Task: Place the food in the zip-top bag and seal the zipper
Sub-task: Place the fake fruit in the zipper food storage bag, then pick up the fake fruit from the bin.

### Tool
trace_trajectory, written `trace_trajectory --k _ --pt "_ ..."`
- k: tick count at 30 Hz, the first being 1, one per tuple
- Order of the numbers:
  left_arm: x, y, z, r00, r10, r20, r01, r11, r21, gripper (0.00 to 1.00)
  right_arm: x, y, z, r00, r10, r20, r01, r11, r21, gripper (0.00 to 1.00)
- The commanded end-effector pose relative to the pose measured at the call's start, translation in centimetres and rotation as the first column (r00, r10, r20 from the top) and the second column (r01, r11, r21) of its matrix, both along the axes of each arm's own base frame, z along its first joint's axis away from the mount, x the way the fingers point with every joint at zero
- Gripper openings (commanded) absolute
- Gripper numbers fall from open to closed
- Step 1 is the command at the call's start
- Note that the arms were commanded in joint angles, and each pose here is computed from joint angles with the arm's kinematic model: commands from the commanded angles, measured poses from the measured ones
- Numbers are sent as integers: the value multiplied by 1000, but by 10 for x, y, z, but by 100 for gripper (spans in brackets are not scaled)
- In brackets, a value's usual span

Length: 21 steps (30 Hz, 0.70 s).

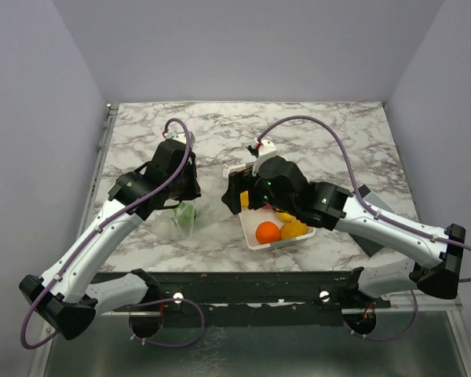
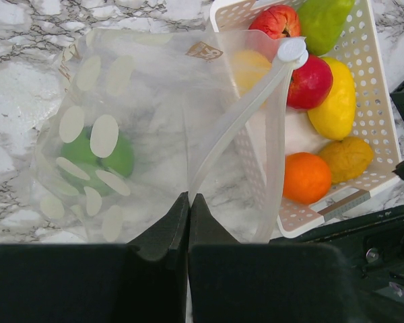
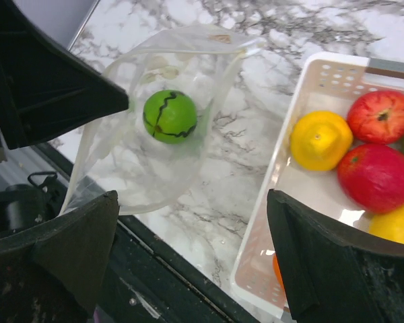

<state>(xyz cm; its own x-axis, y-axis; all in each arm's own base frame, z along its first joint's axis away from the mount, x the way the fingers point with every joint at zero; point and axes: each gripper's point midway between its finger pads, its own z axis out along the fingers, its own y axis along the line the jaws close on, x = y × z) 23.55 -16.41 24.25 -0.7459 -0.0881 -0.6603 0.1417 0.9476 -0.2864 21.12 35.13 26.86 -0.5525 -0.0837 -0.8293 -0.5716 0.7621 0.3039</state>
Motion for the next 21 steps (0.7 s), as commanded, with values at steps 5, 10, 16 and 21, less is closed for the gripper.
trace_trajectory --k 5,10,16,21 --pt "1 2 3 1000 7 23 -7 1000 -1 0 5 -65 -25 969 -248 1 246 962 -121 94" --pt "1 2 2 1000 8 22 -8 1000 1 0 -4 -91 -56 948 -315 -43 299 928 -222 92" --pt "1 2 1 1000 5 20 -6 1000 6 0 -18 -101 -92 939 -324 -114 278 911 -304 93" --pt "2 1 0 1000 3 18 -4 1000 8 0 -24 -100 -120 936 -311 -166 229 895 -382 94"
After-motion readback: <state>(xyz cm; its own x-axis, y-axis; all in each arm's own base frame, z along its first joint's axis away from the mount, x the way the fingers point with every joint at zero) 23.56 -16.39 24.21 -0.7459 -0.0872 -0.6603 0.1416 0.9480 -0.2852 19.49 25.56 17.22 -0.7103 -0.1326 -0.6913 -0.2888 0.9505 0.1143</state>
